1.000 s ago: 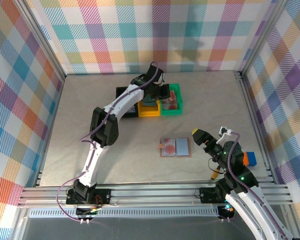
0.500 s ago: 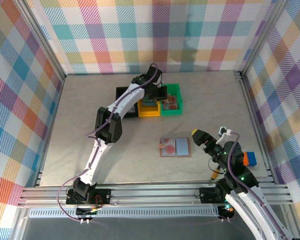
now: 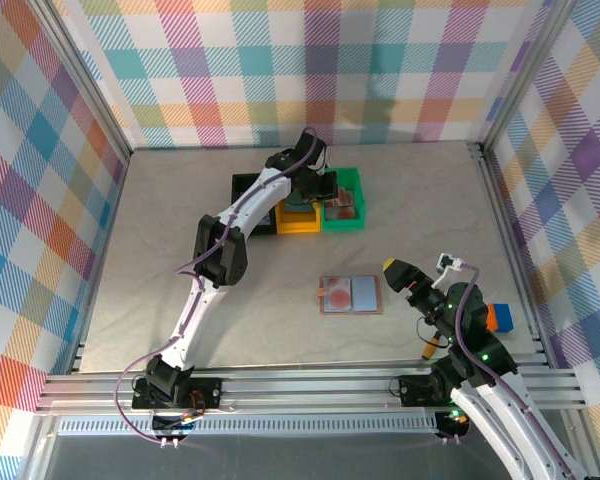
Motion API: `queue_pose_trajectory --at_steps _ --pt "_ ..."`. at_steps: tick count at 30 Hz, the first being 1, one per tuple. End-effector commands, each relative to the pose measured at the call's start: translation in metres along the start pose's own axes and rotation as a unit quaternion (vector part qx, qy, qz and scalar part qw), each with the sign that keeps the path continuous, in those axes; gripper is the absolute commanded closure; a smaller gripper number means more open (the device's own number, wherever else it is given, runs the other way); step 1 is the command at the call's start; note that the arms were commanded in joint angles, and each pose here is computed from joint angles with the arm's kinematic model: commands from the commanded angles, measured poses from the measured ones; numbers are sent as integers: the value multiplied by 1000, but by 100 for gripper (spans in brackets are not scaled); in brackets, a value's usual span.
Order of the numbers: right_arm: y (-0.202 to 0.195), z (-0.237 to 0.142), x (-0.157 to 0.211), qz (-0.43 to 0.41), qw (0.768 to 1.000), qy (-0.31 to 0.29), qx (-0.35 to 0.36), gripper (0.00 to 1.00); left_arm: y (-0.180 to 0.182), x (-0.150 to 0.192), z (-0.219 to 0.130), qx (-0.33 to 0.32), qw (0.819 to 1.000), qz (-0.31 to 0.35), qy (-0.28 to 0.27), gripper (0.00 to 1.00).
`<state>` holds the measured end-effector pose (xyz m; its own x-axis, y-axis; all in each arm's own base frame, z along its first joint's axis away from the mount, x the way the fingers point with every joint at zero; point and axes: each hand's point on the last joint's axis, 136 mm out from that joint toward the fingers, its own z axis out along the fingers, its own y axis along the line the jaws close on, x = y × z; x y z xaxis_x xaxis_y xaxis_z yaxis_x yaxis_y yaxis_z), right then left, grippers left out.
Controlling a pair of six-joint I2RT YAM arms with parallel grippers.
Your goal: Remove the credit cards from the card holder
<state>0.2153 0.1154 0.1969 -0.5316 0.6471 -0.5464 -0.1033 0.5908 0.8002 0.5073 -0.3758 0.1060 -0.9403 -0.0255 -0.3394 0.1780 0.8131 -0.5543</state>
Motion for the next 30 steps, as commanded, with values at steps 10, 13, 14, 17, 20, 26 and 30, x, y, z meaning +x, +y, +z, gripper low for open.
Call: queue_pose_trajectory --at_steps 10,13,14,17,20,26,30 --pt "7 -4 -1 -14 1000 -4 -18 1 7 21 24 -1 999 -13 38 97" --pt "6 -4 -1 -12 1000 -3 -18 1 8 21 24 -3 999 -14 39 96" --pt "6 -4 -1 -13 1000 -3 -18 1 9 21 25 -4 999 -13 39 96" --pt "6 -5 -1 -13 1000 -3 -19 1 10 22 25 -6 999 -12 40 93" --pt "7 -5 -1 -14 1000 -3 -20 1 10 21 24 -8 999 -10 38 88" --pt "5 -4 0 -12 1000 -1 -17 1 10 17 19 -14 999 -4 32 80" --pt "6 -4 0 -12 1000 -2 -18 1 11 13 15 -18 999 -2 26 73"
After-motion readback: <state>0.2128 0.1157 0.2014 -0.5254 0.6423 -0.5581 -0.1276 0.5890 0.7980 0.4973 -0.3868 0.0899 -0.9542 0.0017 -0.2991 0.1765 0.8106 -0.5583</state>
